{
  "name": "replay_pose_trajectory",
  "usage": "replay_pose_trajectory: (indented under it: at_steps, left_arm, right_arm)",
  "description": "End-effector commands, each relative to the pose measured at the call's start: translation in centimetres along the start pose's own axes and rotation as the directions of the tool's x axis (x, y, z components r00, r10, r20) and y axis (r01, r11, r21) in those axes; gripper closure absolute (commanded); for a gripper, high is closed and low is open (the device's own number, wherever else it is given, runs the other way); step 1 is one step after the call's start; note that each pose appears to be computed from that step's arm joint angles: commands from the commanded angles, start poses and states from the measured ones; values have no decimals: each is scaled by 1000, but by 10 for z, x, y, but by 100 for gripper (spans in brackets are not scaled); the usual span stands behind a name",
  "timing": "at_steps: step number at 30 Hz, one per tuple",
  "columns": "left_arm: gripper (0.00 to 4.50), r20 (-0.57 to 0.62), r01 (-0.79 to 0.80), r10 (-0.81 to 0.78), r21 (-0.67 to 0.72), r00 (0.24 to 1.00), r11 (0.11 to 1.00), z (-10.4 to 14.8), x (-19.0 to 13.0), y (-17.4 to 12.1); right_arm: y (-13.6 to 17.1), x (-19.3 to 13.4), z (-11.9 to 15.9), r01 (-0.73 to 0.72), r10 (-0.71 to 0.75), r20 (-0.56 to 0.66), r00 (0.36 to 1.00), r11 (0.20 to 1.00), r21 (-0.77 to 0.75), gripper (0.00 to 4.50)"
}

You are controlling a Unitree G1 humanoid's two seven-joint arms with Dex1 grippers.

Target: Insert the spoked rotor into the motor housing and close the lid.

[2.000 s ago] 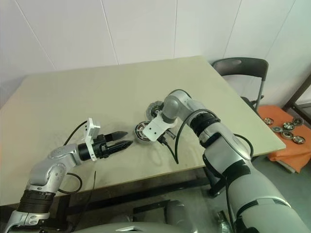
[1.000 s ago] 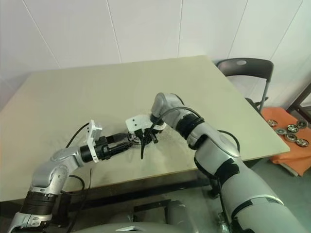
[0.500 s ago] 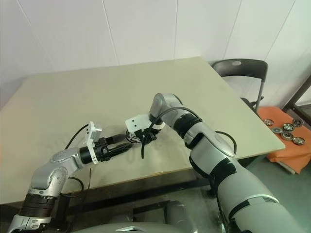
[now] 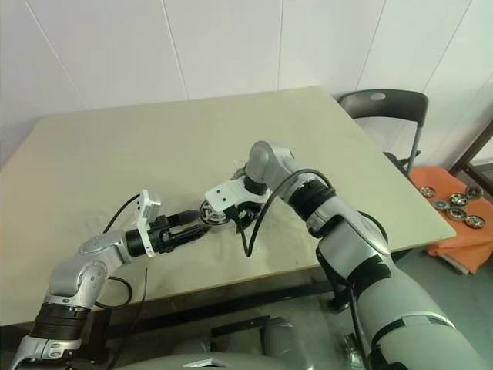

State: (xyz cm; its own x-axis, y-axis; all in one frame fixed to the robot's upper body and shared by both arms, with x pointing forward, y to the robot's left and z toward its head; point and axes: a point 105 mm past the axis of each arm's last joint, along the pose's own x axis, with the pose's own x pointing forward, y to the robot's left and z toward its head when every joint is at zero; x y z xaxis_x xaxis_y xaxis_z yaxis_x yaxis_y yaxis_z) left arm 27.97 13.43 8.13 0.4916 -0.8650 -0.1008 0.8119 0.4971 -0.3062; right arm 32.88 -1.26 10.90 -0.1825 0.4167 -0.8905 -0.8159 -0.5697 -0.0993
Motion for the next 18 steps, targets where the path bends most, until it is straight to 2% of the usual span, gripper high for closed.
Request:
replay_pose_trajectory:
  at_steps: [1, 4, 9, 15, 18]
  left_arm:
    - [121, 22, -4, 3, 45, 1000, 999, 13, -4, 3]
    - [121, 19, -6, 5, 51, 1000, 999, 13, -5, 4]
    - [121, 4, -6, 5, 102, 1000, 995, 14, -10, 4]
    - [121, -76, 19, -2, 217, 997, 976, 13, -23, 5]
    - [121, -108, 32, -9, 218, 994, 975, 14, -33, 6]
  right_arm:
    - [-9, -17, 19, 89, -81, 81, 993, 992, -92, 254]
    - [-17, -17, 14, 206, -202, 43, 978, 944, -256, 254]
    - [-17, -8, -1, 230, -254, -16, 967, 897, -379, 254]
    - [-15, 3, -12, 201, -244, -56, 968, 890, -410, 254]
    - [-15, 4, -12, 198, -242, -56, 969, 890, -411, 254]
